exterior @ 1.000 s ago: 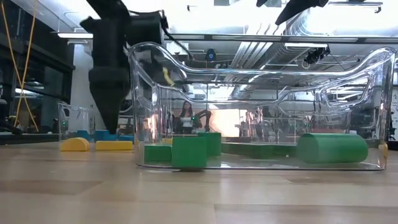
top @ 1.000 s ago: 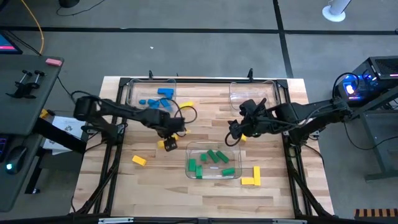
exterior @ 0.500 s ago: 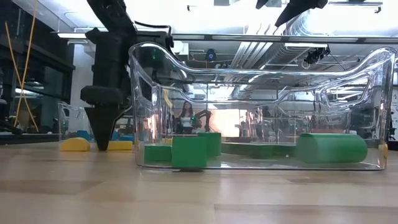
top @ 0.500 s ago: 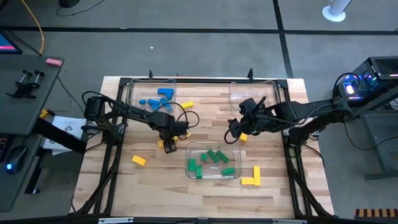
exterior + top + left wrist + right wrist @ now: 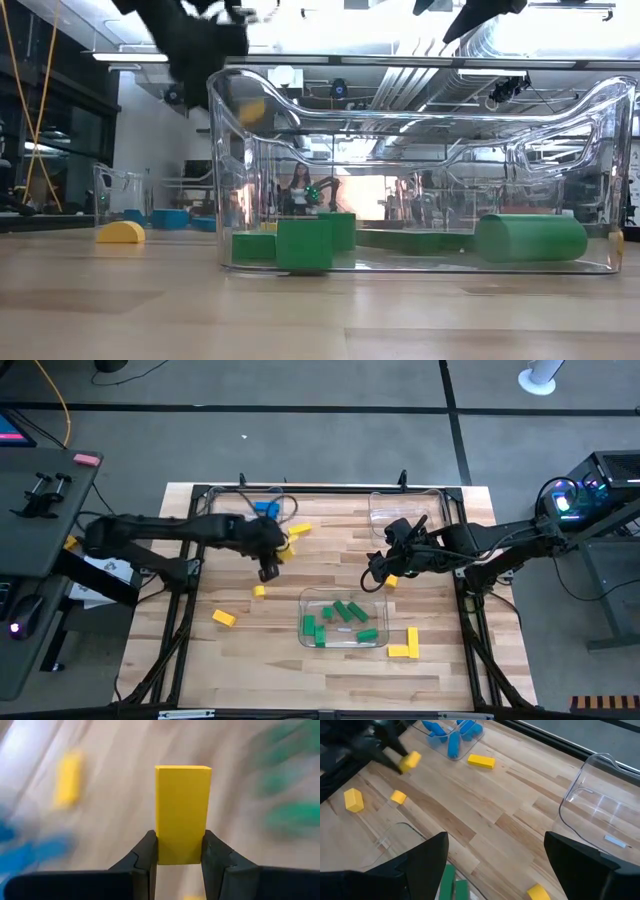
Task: Sort blocks
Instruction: Put the yellow block into the right transparent bin
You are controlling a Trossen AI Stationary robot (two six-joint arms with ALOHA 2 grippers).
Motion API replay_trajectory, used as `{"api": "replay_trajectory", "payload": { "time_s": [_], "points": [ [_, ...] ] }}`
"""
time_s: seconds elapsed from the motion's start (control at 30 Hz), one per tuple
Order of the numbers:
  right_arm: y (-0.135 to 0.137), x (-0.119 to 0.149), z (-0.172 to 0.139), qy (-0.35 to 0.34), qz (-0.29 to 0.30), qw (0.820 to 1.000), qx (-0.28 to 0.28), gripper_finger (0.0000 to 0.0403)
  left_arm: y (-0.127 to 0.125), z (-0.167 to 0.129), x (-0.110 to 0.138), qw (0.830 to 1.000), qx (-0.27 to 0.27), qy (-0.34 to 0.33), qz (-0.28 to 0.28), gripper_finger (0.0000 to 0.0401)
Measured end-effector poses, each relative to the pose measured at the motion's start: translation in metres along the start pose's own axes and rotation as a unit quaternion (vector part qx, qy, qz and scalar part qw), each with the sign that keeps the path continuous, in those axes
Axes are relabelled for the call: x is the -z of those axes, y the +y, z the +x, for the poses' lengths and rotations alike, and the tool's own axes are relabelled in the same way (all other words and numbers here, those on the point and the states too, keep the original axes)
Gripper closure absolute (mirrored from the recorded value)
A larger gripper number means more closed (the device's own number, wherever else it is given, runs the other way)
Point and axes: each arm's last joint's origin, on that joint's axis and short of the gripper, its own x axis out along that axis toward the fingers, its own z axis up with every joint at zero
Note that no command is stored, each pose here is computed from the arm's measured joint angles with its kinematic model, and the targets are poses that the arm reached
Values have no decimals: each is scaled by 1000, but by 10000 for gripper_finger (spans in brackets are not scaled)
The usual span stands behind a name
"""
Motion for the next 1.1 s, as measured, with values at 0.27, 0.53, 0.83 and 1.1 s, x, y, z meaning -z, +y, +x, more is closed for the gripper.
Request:
{"api": "replay_trajectory", "payload": {
  "time_s": [0.27, 0.53, 0.83, 1.1],
  "points": [
    [0, 0, 0, 0, -11, 1000, 0, 77, -75, 3, -7, 973, 160, -93, 138, 325],
    [0, 1, 0, 10, -12, 1000, -6, 77, -130, 31, -6, 941, 168, -113, 271, 283],
    [0, 3, 0, 35, -15, 999, -14, 77, -135, 25, -49, 923, 140, -107, 343, 209],
    [0, 4, -1, 39, -18, 999, -15, 77, -127, 10, -65, 941, 136, -94, 296, 191]
  ]
}}
